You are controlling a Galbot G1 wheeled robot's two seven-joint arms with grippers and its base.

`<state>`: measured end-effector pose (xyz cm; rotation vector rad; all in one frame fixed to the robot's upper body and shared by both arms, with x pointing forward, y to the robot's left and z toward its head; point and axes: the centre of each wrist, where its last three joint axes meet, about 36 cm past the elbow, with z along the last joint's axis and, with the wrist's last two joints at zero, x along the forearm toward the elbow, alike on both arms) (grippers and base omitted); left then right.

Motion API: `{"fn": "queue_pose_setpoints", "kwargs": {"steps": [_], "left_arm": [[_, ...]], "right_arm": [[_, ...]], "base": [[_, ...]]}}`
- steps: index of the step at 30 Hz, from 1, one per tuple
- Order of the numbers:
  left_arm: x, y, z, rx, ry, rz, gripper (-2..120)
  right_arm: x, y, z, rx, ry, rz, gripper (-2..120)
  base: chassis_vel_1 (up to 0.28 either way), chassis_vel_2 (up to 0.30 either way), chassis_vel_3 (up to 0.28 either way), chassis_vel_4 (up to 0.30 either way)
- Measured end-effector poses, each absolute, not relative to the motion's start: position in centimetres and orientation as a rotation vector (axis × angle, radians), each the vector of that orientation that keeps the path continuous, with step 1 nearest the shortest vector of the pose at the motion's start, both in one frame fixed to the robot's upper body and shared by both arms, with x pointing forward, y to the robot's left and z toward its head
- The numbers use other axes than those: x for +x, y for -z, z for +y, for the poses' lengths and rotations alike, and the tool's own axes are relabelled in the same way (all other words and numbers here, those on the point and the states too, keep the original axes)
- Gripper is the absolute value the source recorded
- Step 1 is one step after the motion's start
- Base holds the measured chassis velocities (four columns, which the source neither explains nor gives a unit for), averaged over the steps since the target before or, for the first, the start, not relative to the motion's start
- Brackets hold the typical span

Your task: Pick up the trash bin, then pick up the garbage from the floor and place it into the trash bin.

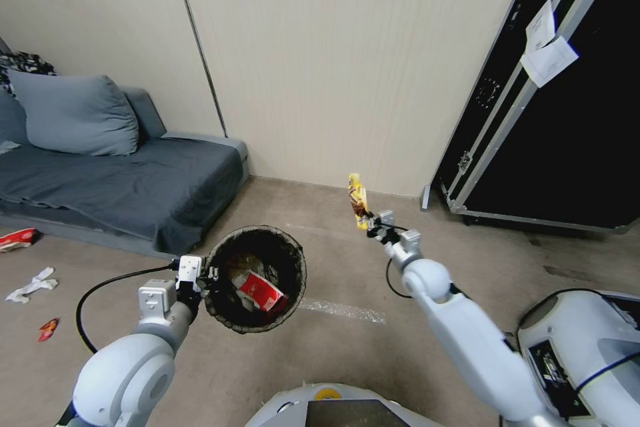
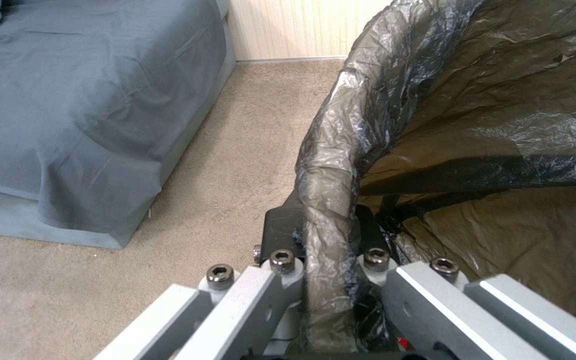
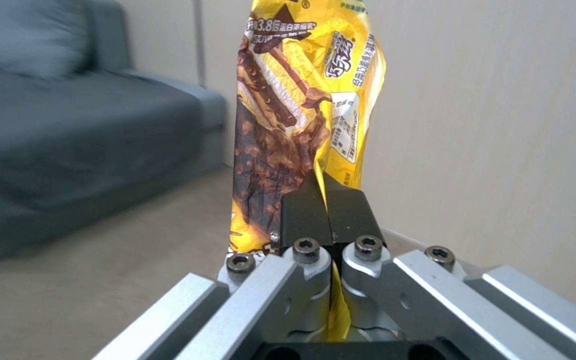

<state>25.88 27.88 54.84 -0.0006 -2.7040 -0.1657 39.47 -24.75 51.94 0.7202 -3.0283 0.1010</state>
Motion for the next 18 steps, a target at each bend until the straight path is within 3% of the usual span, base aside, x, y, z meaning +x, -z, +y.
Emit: {"fn": "queue_pose_setpoints", "kwargs": {"steps": [12,18], "left_arm": [[25.9,-54.8,27.7,-0.014,0.161,-2.704,1],[26.0,-54.8,27.7,-0.019,0.169,-2.705,1]], "right_arm": [[36.7,-55.2,-23.6,0.952,-0.033,-2.952,0],[35.8,-55.9,-20.6,1.161,-0.013,-2.853,0]], "base": [[0.000,0.000,0.000,0.000],[0.000,0.000,0.000,0.000]]}}
